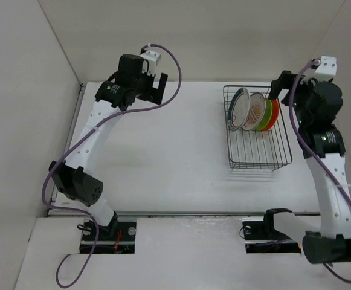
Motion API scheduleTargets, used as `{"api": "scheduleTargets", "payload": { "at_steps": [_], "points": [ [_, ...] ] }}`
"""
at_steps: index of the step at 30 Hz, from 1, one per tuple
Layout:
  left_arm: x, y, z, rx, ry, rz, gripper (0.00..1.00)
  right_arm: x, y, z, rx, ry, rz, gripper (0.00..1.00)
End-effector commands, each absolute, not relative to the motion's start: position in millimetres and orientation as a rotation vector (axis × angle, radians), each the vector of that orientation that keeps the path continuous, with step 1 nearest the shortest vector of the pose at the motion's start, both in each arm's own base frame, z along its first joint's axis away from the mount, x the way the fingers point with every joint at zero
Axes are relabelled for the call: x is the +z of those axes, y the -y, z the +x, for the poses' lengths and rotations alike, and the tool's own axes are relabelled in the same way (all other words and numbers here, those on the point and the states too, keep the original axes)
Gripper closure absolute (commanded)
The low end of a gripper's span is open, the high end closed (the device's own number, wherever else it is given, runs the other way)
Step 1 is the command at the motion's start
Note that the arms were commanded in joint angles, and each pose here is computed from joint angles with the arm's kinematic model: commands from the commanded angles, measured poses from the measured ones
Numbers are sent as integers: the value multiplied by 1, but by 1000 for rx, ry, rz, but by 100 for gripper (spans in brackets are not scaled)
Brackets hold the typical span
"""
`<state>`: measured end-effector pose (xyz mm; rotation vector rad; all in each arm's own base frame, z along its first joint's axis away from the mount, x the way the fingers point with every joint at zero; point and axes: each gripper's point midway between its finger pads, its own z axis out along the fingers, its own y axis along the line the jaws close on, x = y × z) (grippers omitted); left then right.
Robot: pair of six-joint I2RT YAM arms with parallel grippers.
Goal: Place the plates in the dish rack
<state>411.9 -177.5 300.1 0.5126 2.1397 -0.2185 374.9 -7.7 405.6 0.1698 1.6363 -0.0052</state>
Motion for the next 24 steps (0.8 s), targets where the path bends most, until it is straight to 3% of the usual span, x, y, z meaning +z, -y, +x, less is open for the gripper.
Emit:
{"api": "scheduleTargets", "payload": {
  "at_steps": [1,7,11,18,24],
  "points": [
    [395,128,415,-48,-1909,234,0,425,-16,331,105,-1613,98,0],
    [473,71,373,27,-1722,47,0,454,-12,263,115,-1564,127,0],
    [504,40,309,47,-1619,-11,0,463,-8,224,128,-1517,152,0],
    [476,17,250,68,-1585,20,0,469,-5,177,144,-1424,148,0],
    [462,7,244,90,-1604,7,0,465,-9,179,161,-1436,137,0]
  ]
}}
